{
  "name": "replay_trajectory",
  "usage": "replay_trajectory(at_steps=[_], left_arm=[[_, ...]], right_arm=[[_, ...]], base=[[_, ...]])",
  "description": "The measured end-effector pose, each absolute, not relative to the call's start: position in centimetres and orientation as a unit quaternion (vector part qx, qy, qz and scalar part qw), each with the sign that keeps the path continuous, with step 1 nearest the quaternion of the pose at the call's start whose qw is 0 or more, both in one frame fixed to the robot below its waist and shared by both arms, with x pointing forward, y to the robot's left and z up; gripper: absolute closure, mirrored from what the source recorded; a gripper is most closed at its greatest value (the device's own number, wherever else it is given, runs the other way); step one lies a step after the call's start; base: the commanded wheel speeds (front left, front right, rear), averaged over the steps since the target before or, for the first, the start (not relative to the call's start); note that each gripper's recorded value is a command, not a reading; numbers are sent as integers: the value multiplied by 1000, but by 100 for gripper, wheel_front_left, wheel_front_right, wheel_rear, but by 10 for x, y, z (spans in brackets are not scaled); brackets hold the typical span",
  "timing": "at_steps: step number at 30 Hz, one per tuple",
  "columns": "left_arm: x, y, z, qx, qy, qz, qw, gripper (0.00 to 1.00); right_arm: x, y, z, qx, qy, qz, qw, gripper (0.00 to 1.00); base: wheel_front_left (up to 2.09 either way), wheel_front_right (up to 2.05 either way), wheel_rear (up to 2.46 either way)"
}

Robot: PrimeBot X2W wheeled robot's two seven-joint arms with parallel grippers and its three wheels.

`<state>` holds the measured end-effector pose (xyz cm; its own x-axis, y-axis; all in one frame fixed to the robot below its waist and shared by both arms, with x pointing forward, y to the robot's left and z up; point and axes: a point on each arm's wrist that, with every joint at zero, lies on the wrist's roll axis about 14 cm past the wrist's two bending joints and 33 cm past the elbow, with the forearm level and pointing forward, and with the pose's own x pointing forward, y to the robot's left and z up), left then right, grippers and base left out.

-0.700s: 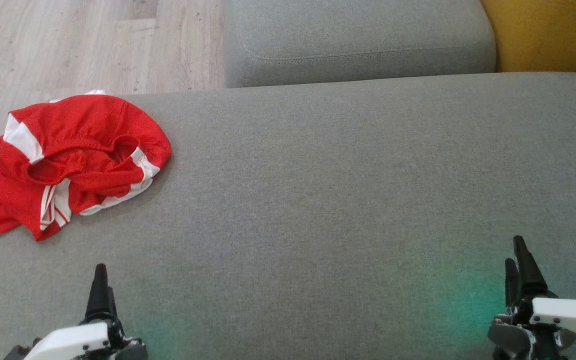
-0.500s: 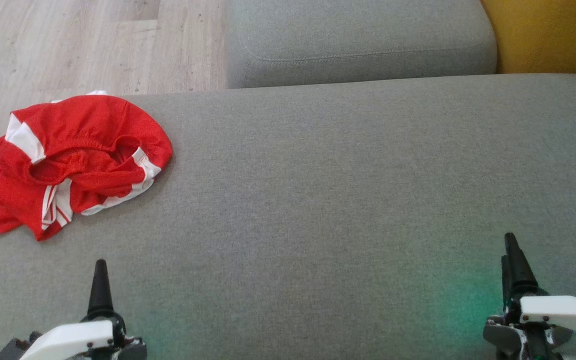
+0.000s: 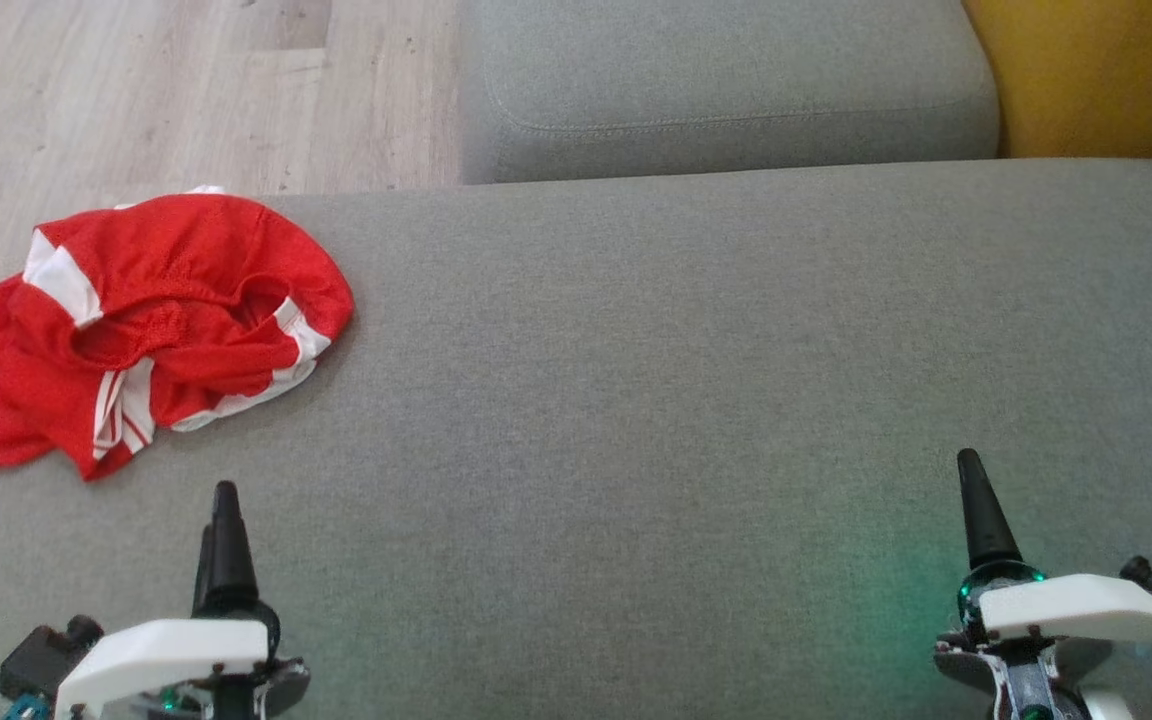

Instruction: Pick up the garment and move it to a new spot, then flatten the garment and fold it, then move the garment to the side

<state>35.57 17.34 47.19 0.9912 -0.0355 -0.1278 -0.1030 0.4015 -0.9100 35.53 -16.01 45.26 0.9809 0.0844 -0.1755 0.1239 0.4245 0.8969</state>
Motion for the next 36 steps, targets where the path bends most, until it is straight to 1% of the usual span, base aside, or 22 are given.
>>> replay_trajectory(at_steps=[8, 17, 36], left_arm=[[354, 170, 479, -506, 54, 12, 861, 0], [352, 160, 482, -441, 56, -2, 896, 0], [343, 151, 486, -347, 42, -21, 937, 0]], right_arm=[[356, -153, 461, 486, 89, 9, 869, 0], [351, -143, 465, 439, 87, 30, 894, 0], [347, -131, 472, 330, 71, 62, 939, 0]], base=[[0, 0, 0], [0, 0, 0], [0, 0, 0]])
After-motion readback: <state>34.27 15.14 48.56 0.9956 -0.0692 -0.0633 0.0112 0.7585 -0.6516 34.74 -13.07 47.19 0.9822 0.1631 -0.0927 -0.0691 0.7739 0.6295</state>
